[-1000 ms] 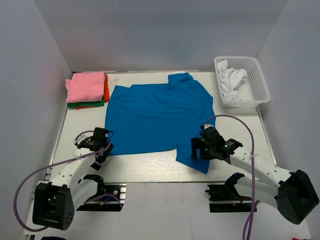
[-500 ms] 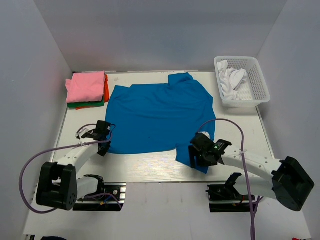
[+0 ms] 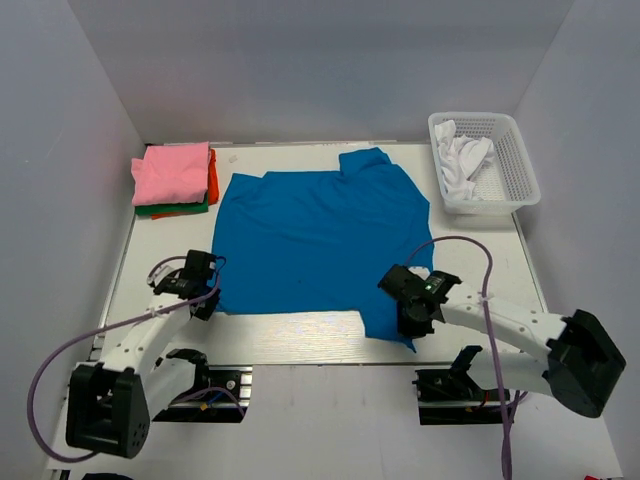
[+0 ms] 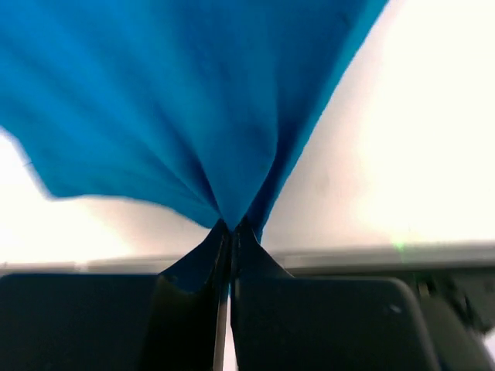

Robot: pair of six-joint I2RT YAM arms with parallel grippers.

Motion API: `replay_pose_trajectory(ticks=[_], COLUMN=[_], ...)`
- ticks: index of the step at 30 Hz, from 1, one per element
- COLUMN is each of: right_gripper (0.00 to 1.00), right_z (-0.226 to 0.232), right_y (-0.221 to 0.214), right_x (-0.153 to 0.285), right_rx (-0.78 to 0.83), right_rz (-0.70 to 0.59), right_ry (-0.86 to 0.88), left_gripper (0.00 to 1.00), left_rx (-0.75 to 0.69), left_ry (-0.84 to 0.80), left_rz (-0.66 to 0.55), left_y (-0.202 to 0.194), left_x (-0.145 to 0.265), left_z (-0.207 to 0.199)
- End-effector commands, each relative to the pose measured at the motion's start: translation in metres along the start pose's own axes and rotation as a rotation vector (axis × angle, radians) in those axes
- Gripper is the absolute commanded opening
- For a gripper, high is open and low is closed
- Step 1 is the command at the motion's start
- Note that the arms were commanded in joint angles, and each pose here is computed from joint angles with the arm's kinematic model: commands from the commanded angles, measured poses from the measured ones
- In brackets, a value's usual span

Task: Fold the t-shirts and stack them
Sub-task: Grap the side of the flattened tshirt closest away from the robot with both arms

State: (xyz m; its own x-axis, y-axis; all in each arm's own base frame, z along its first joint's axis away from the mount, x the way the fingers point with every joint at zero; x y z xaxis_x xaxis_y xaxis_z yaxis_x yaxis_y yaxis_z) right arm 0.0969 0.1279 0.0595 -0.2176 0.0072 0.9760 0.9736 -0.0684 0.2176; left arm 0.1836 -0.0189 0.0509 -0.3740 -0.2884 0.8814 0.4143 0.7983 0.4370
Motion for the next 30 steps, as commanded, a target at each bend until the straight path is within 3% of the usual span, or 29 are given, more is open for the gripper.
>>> replay_pose_trajectory(ticks=[1,5,13,21,30], right_gripper=[0.0,0.0,0.0,0.0,0.0], right_z=[-0.007,-0.013,0.009,0.028,0.039], right_y=[-0.007,-0.01,0.025,0.095,0.168], right_x=[0.037,0.047,0.049,0.067,0.07], right_rx=[-0.086,-0.085,-0.027,-0.004,-0.058], right_rz=[0.049,0.059,-0.077,-0.324,-0.495], right_ry=[-0.024,-0.038,0.022,0.008,0.031], left_gripper=[0.0,0.0,0.0,0.0,0.0], left_rx=[0.041,0.047,0.014,0.019,0.098], left_ry=[0.008,-0.046,-0.092,-0.174,-0.168], left_rz=[0.023,0.041,0.034,-0.024,-0.156], left_y=[-0.005,-0.007,0.003,0.029,0.072], left_x=[0.014,0.02,0.026,0.035,0.038], left_z=[0.015,0.008,-0.016,-0.052,-0.092])
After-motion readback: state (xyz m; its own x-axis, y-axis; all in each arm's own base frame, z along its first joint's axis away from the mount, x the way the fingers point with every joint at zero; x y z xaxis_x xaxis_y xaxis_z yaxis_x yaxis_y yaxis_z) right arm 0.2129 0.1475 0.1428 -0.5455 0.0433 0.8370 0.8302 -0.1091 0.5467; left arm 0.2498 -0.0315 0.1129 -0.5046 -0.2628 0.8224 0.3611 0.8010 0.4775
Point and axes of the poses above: each gripper's point midway between its finger pads, its own x axis back along the fingers, its own z axis along the line the jaws close on, y = z × x, the point moved 3 cm from there along x, back along the fingers, and after that the axes turned 5 degrees about -x, right-handed, at the moved point
